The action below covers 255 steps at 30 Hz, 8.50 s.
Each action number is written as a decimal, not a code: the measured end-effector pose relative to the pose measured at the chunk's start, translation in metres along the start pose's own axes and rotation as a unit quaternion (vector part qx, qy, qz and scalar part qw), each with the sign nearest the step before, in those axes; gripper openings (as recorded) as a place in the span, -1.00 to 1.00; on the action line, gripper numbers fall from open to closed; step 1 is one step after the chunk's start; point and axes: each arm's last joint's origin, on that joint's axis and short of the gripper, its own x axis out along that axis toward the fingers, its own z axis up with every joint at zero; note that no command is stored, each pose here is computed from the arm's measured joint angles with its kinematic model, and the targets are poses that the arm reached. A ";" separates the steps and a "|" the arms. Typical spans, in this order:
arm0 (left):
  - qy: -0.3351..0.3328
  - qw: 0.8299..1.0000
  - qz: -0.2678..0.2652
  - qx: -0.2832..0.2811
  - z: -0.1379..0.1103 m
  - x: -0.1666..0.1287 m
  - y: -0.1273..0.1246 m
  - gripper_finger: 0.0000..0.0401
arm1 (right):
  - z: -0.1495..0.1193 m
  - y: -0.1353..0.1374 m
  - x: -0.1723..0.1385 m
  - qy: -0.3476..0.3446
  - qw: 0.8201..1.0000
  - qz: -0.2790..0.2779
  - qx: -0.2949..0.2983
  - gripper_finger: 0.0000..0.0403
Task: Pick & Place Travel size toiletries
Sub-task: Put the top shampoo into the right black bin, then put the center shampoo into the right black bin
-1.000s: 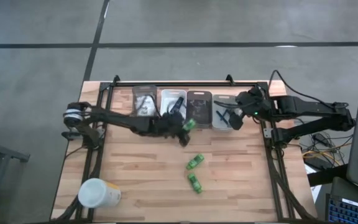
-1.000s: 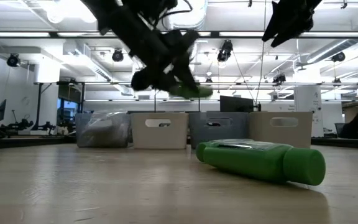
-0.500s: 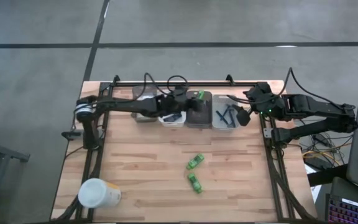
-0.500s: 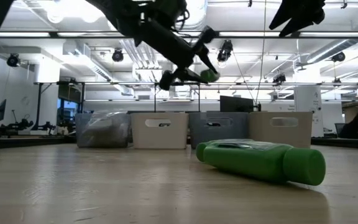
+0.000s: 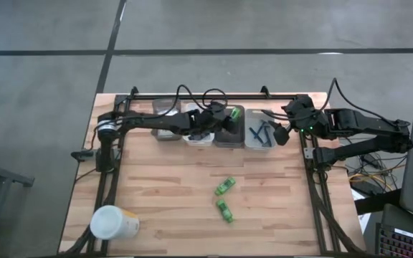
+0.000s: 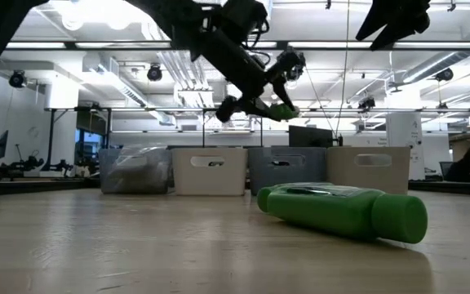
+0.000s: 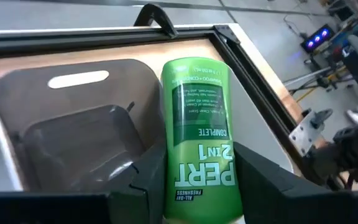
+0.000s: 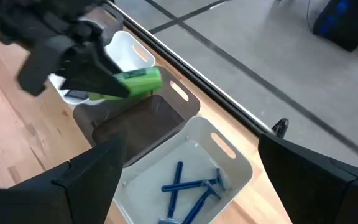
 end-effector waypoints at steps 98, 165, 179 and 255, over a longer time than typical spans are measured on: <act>-0.022 0.904 -0.030 0.426 -0.009 -0.103 -0.056 -0.18 | 0.046 0.047 0.121 0.112 0.906 0.330 0.241 -0.38; 0.105 0.960 0.011 0.261 -0.060 -0.177 0.036 -0.07 | 0.070 0.018 0.201 0.186 0.975 0.121 -0.034 0.54; -0.074 0.975 -0.138 0.156 -0.061 -0.220 0.109 -0.15 | 0.074 0.018 0.183 0.181 0.972 0.152 0.007 0.78; -0.198 0.945 -0.208 0.157 -0.110 -0.253 0.217 -0.15 | 0.033 0.169 0.099 0.262 0.833 0.487 -0.017 0.05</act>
